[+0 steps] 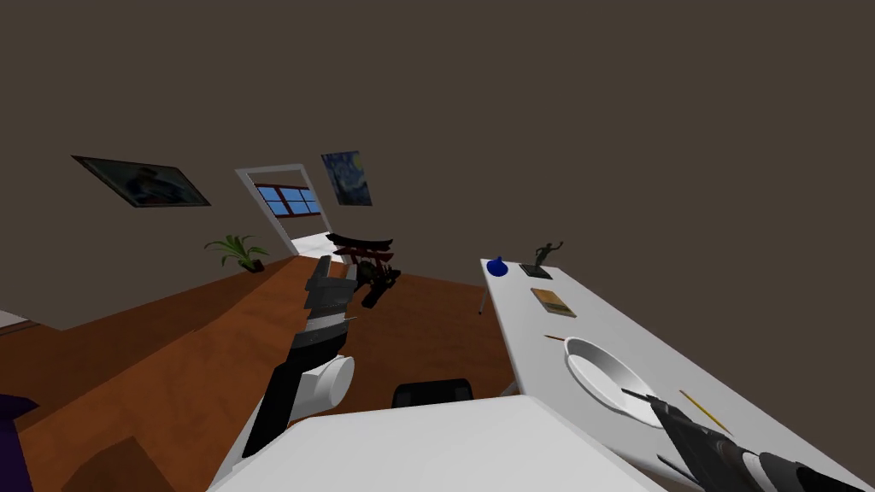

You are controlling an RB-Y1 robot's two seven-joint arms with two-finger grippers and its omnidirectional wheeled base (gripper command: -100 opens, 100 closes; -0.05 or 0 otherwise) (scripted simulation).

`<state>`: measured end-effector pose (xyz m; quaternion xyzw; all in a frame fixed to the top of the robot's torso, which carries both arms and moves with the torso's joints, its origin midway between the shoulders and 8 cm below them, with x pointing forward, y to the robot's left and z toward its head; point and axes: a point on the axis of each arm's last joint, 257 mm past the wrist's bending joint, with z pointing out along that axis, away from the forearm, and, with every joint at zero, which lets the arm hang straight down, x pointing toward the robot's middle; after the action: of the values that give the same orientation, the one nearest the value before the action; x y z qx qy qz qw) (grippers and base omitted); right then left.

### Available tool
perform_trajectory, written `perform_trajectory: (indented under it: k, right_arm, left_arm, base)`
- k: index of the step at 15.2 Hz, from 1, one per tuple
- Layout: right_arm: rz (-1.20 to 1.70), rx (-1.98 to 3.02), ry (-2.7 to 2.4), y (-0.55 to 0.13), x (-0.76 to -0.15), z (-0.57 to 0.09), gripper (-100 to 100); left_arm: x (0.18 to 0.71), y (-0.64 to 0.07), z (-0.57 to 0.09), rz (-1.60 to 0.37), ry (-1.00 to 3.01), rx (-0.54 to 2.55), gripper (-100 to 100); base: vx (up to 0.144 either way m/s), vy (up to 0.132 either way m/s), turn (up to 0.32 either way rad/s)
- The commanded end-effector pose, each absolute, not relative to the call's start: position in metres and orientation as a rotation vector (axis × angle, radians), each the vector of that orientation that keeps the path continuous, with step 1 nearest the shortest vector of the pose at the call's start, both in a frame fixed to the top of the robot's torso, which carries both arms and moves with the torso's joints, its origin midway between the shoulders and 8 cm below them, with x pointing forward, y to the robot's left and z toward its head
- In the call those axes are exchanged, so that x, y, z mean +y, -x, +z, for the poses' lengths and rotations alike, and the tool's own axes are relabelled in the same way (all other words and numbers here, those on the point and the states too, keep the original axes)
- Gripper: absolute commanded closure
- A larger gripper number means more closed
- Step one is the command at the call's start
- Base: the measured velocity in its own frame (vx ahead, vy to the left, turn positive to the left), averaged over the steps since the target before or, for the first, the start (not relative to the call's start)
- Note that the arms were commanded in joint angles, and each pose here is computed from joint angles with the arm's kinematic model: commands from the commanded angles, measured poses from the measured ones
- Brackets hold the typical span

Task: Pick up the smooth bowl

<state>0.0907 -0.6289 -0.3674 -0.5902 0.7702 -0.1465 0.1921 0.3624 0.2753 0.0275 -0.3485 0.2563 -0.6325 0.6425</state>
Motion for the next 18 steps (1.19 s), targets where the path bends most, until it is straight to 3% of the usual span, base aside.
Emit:
perform_trajectory:
  k: [1, 5, 18]
  right_arm:
    - [-0.409, 2.169, 1.752, -0.071, -0.640, -0.367, -100]
    - [-0.416, 2.184, 1.764, -0.075, -0.649, -0.367, -100]
    - [-0.445, 2.241, 1.703, -0.112, -0.666, -0.376, -100]
  left_arm:
    - [0.275, -0.362, 0.028, -1.441, 0.794, 0.584, 0]
    - [0.275, -0.362, 0.028, -1.441, 0.794, 0.584, 0]
    - [0.275, -0.363, 0.028, -1.442, 0.794, 0.584, 0]
  base:
    - [0.114, -0.007, -0.018]
    - [0.082, -0.008, 0.012]
    - [-0.128, 0.003, 0.111]
